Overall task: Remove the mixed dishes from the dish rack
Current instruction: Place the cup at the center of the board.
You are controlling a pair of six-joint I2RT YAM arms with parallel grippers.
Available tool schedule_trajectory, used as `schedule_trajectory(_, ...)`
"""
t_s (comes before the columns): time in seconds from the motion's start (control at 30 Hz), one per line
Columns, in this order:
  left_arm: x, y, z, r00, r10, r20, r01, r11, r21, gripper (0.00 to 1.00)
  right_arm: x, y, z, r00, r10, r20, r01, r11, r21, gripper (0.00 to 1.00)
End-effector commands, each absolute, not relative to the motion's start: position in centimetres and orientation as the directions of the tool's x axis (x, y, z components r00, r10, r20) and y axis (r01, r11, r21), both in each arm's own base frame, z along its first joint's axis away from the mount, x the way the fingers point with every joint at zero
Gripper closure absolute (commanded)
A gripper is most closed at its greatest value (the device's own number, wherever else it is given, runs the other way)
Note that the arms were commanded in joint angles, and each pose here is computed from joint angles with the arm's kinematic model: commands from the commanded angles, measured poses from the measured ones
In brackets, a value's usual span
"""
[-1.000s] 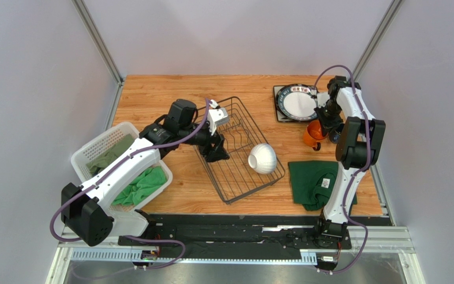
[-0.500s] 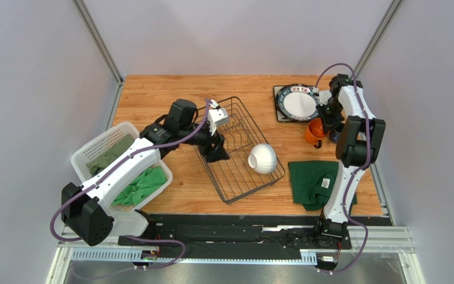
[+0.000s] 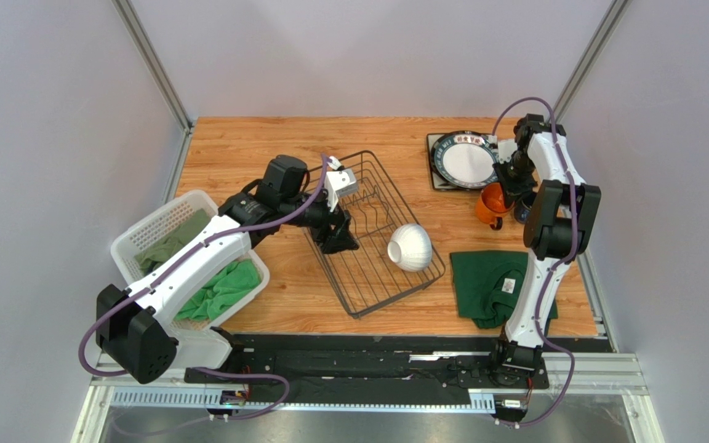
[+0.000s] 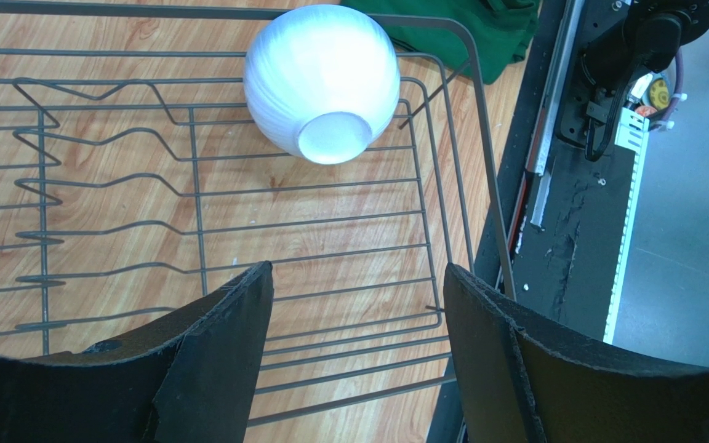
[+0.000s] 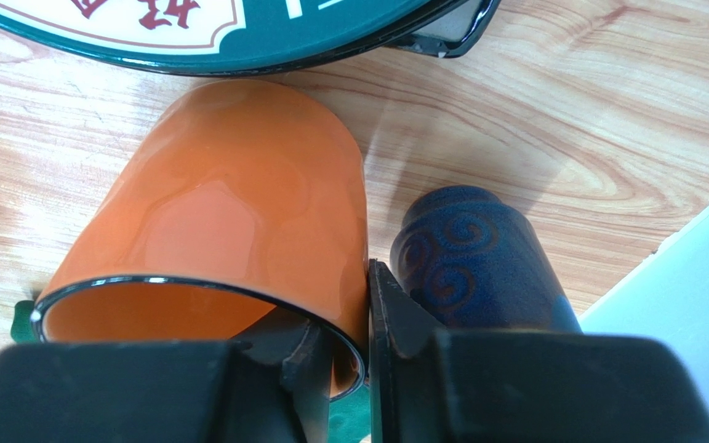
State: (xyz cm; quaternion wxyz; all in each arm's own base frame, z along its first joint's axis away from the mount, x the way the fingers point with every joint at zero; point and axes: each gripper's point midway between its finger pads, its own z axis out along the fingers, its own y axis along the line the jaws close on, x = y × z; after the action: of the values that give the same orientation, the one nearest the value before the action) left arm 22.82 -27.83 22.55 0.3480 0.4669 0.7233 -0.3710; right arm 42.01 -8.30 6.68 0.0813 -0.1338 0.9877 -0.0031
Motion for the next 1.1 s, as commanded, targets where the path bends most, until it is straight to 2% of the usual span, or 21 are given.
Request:
schedule_trajectory(0.0,22.9,-28.2,22.7,-0.312,0.407,-0.859,0.940,0.264,-0.216,0.24,43.1,-8.6,8.4,-0.939,-0.276,-0.206,-0.273,0.961,-0.045,0.79)
schedule_trajectory(0.2,22.8,-28.2,22.4,-0.316,0.412,-0.855,0.940,0.259,-0.223,0.24,43.1,-8.6,8.8,-0.937,-0.275,-0.213,-0.270,0.961,-0.053,0.72)
schedule_trajectory(0.33,22.6,-28.2,22.5,-0.313,0.410,-0.857,0.941,0.253,-0.223,0.25,43.2,-8.7,9.2,-0.936,-0.271,-0.225,-0.266,0.962,-0.055,0.59)
schedule_trajectory(0.43,22.6,-28.1,22.5,-0.314,0.411,-0.856,0.941,0.256,-0.222,0.25,43.2,-8.7,9.7,-0.933,-0.272,-0.234,-0.264,0.962,-0.064,0.55)
schedule_trajectory(0.87,22.6,-28.1,22.5,-0.308,0.408,-0.860,0.943,0.255,-0.216,0.25,43.2,-7.7,15.6,-0.895,-0.269,-0.356,-0.262,0.963,-0.068,0.53)
schedule_trajectory(1.07,22.6,-28.0,22.7,-0.296,0.406,-0.865,0.944,0.261,-0.201,0.25,42.5,-6.2,19.7,-0.852,-0.265,-0.451,-0.277,0.960,-0.042,0.53)
